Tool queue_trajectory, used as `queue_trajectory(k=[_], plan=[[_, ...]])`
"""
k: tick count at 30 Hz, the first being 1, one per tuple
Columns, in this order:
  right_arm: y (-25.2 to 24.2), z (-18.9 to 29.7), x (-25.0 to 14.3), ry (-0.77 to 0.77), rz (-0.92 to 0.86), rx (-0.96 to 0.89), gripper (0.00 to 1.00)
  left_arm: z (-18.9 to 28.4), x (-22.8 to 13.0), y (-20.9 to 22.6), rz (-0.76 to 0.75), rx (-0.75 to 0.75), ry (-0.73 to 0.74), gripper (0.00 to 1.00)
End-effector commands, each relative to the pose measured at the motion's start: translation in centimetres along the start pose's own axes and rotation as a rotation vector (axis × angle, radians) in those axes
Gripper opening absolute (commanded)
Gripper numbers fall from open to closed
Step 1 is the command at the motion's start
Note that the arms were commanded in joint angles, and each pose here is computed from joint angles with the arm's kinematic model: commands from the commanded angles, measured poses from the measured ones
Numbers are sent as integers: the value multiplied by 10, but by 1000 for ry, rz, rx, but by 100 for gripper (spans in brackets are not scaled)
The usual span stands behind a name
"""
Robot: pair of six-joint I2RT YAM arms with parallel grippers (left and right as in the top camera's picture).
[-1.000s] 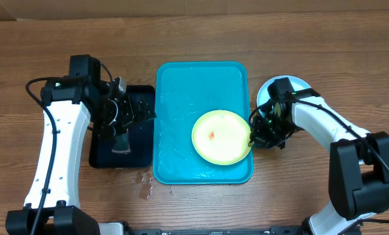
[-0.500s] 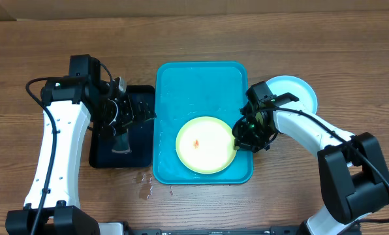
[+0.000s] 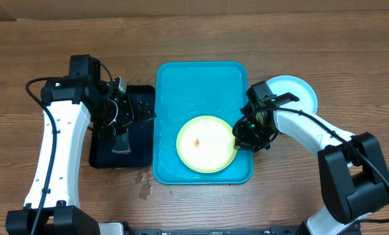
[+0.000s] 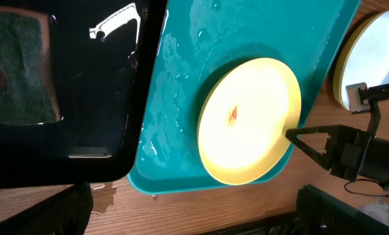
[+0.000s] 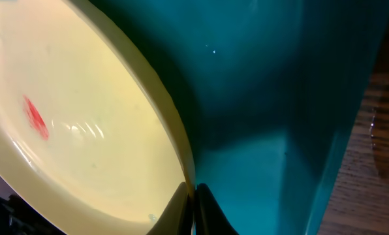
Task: Clean dirty plates on tray and stack at the side
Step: 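Grip the yellow plate's right rim with the right gripper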
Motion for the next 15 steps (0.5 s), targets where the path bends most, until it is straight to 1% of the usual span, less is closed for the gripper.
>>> queue_trajectory(k=[1, 5, 7, 8, 9, 12, 15], plan=[[0, 2, 1, -20, 4, -2, 4, 4, 4, -2, 13, -18, -16, 100], [-3, 2, 3, -39, 3, -24, 4, 4, 4, -2, 13, -18, -16, 100], [-3, 2, 3, -38, 3, -24, 15, 4, 4, -2, 13, -18, -16, 100], [-3, 2, 3, -38, 4, -24, 17, 4, 4, -2, 13, -18, -16, 100], [-3, 2, 3, -39, 4, -23, 19, 4, 4, -2, 12, -18, -16, 100], [-2, 2, 3, -41, 6, -22, 21, 4, 4, -2, 13, -18, -16, 100], [-2, 2, 4, -44, 8, -19, 29, 4, 4, -2, 12, -18, -16, 100]])
Point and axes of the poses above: each gripper's point midway between its finger pads, its own z axis back along the fingers, its own y axis along the line the jaws close on, x = y × z, the point moved 5 cm from there along z, back along the fingers, and after that the axes turned 15 degrees about -z, right-handed, at the moved point
